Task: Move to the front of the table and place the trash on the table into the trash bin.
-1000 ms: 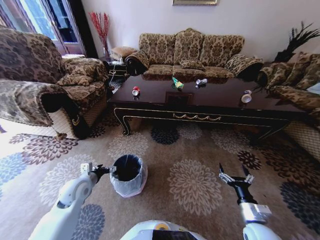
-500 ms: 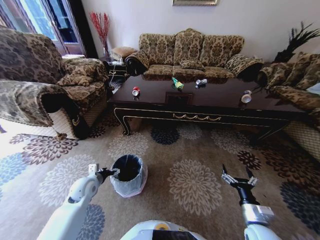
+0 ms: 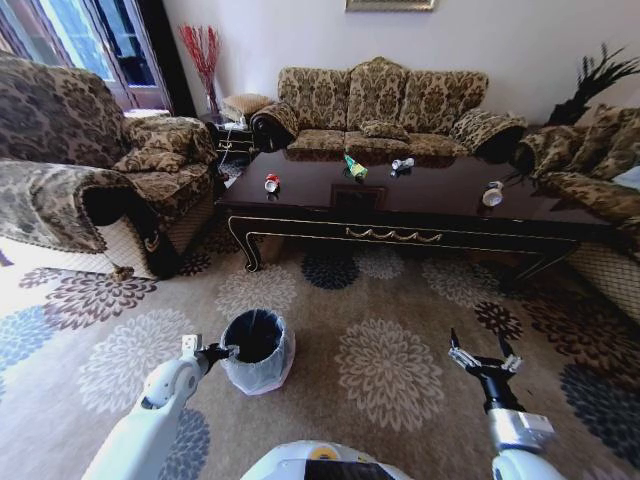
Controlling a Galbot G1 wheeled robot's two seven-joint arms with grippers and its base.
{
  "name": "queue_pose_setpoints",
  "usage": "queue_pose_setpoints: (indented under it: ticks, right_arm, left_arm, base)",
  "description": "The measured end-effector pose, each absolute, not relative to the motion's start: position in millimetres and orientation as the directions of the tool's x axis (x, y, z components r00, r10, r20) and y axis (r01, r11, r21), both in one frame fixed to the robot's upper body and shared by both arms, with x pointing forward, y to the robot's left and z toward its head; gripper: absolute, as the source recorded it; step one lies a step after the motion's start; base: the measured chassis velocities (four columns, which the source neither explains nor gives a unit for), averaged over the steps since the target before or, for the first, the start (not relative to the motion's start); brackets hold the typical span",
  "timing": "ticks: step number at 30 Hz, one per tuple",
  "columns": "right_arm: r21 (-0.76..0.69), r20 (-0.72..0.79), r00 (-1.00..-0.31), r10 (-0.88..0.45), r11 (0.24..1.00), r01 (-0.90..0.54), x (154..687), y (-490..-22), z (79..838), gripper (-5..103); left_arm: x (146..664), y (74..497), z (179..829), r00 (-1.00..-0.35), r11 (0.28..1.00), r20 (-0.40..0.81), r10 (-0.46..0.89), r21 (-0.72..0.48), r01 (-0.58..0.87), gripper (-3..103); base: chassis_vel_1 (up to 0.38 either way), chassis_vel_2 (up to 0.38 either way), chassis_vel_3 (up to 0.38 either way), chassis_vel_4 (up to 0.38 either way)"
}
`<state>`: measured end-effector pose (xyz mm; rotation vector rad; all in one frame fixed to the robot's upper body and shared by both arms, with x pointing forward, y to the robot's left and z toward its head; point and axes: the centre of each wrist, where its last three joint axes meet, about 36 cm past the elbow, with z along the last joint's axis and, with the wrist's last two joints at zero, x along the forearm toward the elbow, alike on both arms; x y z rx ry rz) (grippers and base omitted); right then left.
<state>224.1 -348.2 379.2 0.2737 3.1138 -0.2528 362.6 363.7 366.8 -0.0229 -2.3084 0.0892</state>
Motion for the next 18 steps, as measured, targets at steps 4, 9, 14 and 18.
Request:
queue_pose_setpoints:
  ticks: [4,9,14,18]
  right_arm:
    - [-0.16,-0.021,-0.984,0.175,0.971,0.176,224.6,-349.5,379.0,100]
    - [-0.161,-0.023,-0.984,0.177,0.971,0.179,224.8,-351.2,379.3,100]
    - [-0.162,-0.025,-0.984,0.179,0.97,0.18,224.6,-352.0,379.2,100]
    - [-0.161,-0.025,-0.984,0.179,0.97,0.18,224.7,-352.0,379.2,100]
  left_arm:
    - [362.7,362.9,365.5,-0.672,0.997,0.739,0.046,-0.073,-0.013,56]
    - [362.6,362.1,364.4,-0.671,0.998,0.74,0.041,-0.068,-0.015,34]
    - [362.1,360.5,366.0,-0.675,0.998,0.737,0.037,-0.061,-0.012,23]
    - [360.2,355.3,368.9,-0.683,0.999,0.73,0.032,-0.05,-0.007,4]
  base:
    - [0.0,0.0,0.0,0.0]
    - [0.0,0.0,0.0,0.0]
    - [0.0,0.0,0.0,0.0]
    - [0.0,0.0,0.0,0.0]
